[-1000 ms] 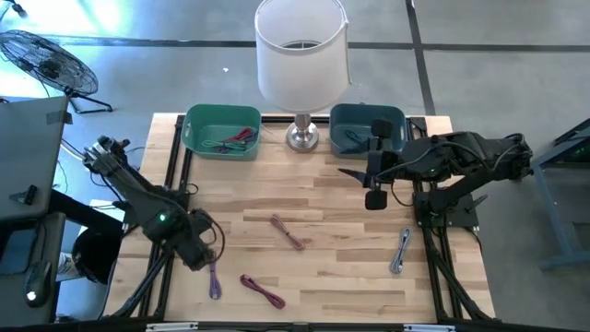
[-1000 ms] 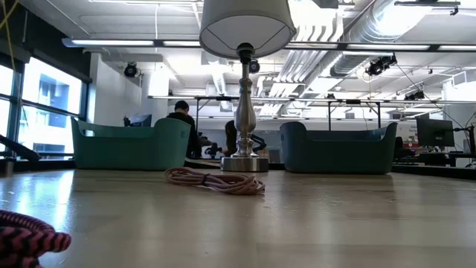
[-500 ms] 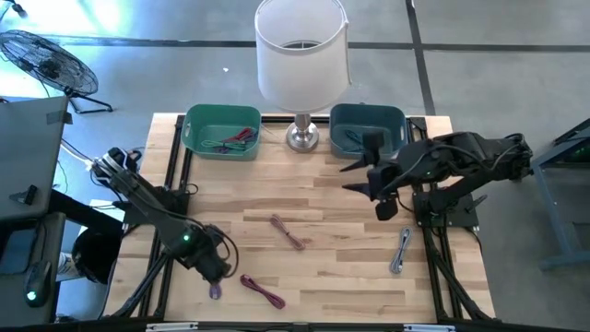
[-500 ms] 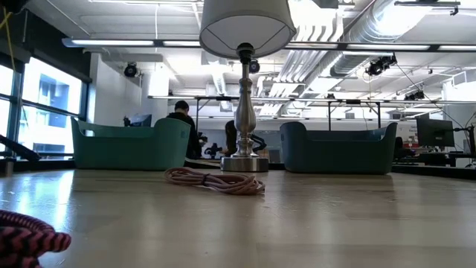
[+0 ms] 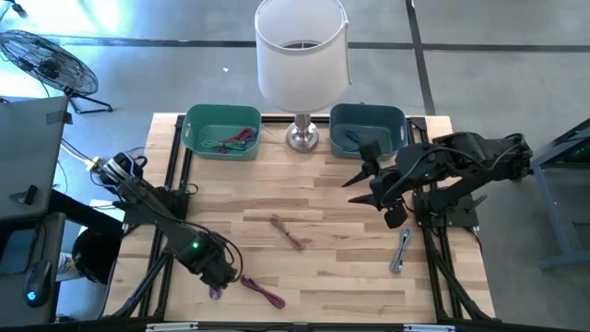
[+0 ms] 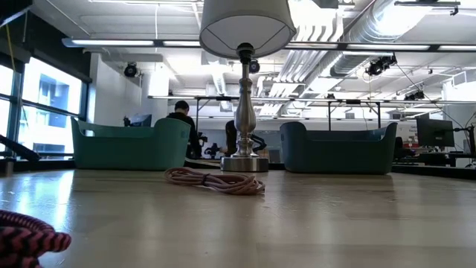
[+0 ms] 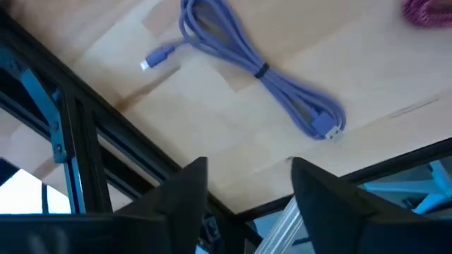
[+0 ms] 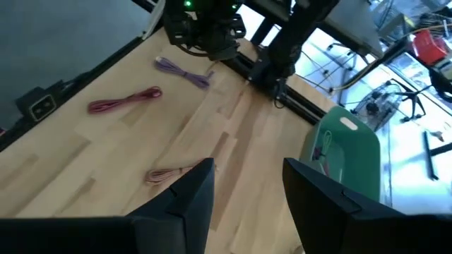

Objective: Pick & Place USB Port
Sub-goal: Put the purple charger cable into the green bin

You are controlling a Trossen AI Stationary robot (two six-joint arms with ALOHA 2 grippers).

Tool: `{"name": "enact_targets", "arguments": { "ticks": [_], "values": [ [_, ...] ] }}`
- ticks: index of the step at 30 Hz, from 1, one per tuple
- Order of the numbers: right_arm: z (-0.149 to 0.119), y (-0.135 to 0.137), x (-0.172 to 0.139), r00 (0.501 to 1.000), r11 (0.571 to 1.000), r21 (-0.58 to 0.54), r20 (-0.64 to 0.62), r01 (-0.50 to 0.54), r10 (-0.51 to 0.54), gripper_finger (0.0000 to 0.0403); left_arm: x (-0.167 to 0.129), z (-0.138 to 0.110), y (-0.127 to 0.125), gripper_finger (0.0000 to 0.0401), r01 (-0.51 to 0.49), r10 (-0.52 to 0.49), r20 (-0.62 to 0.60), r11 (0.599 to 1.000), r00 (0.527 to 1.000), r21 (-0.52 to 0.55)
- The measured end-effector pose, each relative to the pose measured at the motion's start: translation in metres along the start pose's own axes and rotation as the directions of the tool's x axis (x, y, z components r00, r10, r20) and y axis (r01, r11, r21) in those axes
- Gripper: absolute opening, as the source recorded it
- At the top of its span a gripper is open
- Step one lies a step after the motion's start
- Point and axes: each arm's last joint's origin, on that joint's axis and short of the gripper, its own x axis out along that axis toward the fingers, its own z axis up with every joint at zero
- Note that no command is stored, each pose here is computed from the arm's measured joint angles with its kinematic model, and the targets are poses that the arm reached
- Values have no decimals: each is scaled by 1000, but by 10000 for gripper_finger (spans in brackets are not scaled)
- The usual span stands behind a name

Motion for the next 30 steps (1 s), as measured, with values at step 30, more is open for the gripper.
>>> {"name": "enact_targets", "arguments": {
  "ticks": [30],
  "values": [
    [-4, 5, 0, 994, 994, -11, -13, -111, 111, 161, 48, 39, -36, 227, -82, 79, -29, 981, 996, -173]
  ]
}}
